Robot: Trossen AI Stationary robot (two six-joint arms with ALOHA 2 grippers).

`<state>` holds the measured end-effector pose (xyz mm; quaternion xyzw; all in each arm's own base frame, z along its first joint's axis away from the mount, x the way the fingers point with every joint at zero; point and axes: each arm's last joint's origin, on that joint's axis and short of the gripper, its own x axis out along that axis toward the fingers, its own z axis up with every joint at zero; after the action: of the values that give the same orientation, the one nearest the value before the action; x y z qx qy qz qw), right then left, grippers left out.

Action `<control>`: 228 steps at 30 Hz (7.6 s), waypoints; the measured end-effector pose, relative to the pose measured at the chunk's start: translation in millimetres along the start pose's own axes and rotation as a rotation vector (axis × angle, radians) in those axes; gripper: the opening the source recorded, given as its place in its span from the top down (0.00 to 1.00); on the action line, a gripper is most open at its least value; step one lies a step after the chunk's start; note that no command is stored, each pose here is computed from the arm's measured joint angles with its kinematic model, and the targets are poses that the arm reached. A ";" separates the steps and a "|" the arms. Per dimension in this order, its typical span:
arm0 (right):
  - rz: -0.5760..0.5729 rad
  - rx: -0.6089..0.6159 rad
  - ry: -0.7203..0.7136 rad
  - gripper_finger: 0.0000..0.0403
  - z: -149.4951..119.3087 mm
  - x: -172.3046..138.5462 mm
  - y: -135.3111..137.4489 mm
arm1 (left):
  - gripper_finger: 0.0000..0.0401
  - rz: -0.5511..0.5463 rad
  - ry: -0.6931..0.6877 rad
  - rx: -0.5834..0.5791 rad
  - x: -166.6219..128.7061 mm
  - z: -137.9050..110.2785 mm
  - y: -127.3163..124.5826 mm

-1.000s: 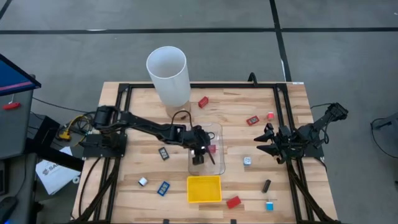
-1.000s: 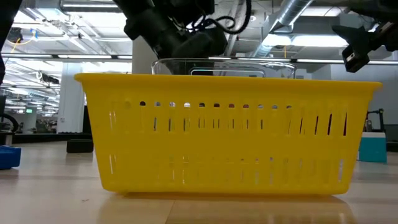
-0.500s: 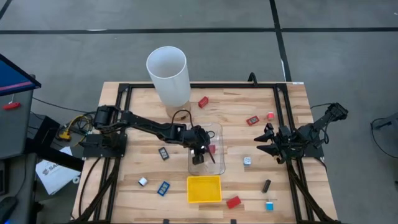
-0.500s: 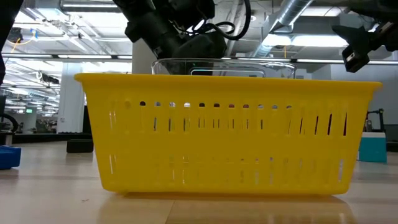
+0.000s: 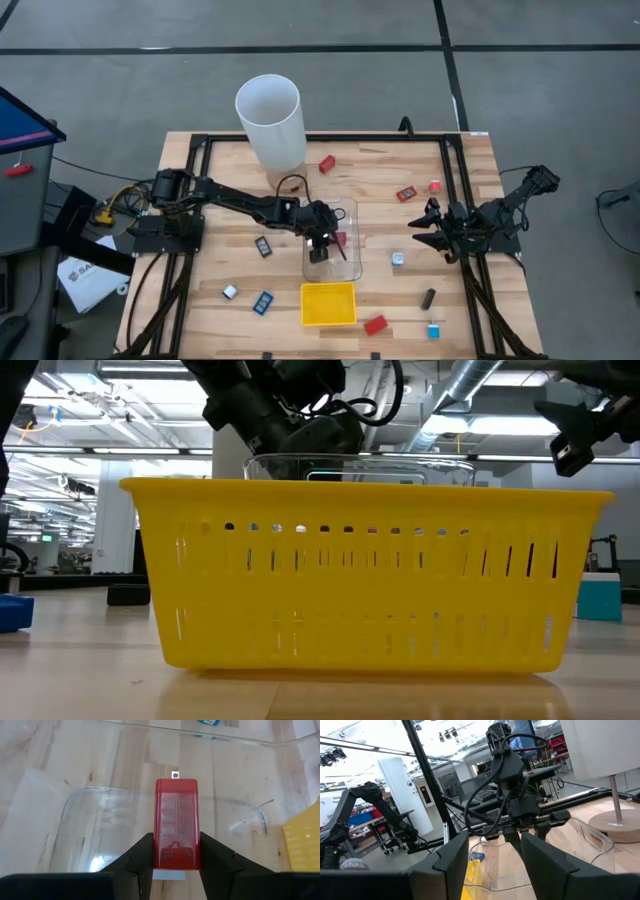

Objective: Pick & Place Office items
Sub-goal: Put the bottom red charger adapter into the transparent bin

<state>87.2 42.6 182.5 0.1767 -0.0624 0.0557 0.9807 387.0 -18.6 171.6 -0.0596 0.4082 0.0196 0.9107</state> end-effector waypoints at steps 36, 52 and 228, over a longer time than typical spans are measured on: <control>-0.007 -0.005 0.008 0.57 -0.9 0.0 -0.4 | 0.71 -0.026 -0.011 0.040 -1.4 5.3 1.0; -0.018 -0.006 0.005 0.57 -0.8 0.0 -0.7 | 0.71 0.069 0.116 0.082 13.6 28.2 -15.2; -0.023 -0.011 0.014 0.57 -1.9 0.2 -1.0 | 0.71 0.065 0.024 0.058 -9.8 9.2 -25.3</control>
<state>87.7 42.4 180.4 0.1715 -0.0537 0.0453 0.9827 389.5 -42.5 187.3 -0.0199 0.4211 0.0364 0.9061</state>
